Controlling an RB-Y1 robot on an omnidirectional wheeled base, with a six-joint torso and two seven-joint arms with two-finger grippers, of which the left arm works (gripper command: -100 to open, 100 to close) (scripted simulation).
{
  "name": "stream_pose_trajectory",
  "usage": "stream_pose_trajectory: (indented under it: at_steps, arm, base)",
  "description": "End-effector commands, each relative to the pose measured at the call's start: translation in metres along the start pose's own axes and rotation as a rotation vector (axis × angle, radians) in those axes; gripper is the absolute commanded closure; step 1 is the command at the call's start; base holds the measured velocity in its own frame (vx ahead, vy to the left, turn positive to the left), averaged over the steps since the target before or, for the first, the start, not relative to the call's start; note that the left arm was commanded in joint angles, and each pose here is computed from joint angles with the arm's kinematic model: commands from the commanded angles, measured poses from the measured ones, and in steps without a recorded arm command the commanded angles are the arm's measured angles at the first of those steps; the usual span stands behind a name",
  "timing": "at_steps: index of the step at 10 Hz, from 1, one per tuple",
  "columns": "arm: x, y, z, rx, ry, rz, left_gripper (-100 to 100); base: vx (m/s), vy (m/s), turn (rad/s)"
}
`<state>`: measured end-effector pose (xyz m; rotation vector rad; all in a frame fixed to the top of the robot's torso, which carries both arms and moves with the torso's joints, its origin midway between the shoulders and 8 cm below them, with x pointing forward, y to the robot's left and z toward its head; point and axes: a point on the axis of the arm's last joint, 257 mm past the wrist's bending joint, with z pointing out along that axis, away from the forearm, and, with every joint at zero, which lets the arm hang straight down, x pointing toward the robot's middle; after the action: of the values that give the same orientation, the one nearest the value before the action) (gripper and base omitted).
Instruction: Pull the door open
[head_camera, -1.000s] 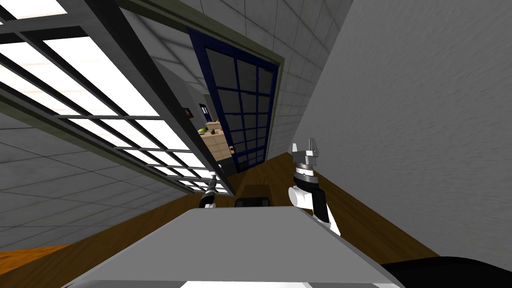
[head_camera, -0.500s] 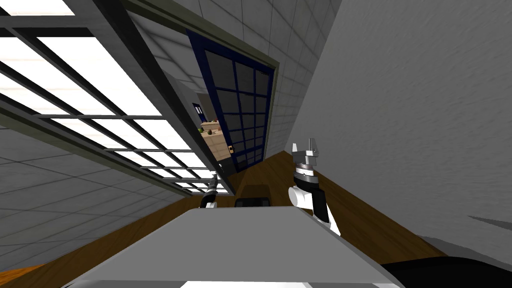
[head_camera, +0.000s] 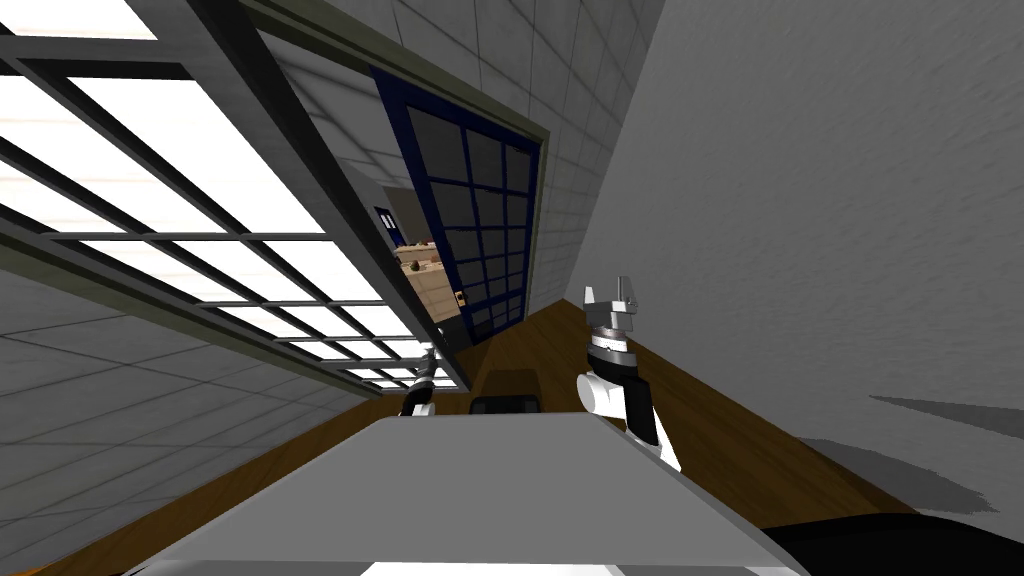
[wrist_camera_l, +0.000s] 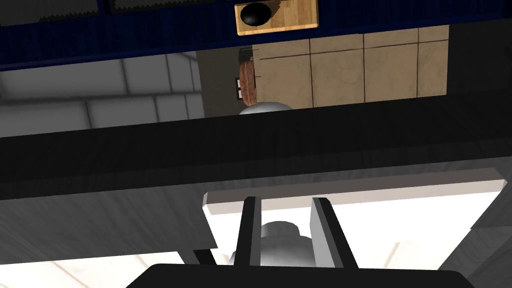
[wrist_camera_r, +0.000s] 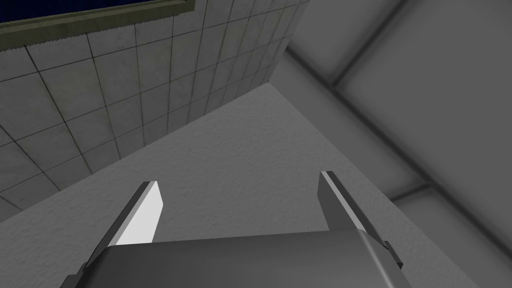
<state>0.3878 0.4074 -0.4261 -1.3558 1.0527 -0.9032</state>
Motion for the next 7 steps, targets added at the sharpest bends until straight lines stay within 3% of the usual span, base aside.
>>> stream_pose_trajectory:
  at_steps: [1, 7]
  arm:
    - [-0.0164, 0.0027, -0.0014, -0.012, -0.026, -0.049, 100]
    - [-0.0154, -0.0006, 0.0012, -0.002, -0.028, -0.195, 100]
  base:
    - [-0.084, 0.078, -0.149]
    - [-0.066, 0.039, -0.101]
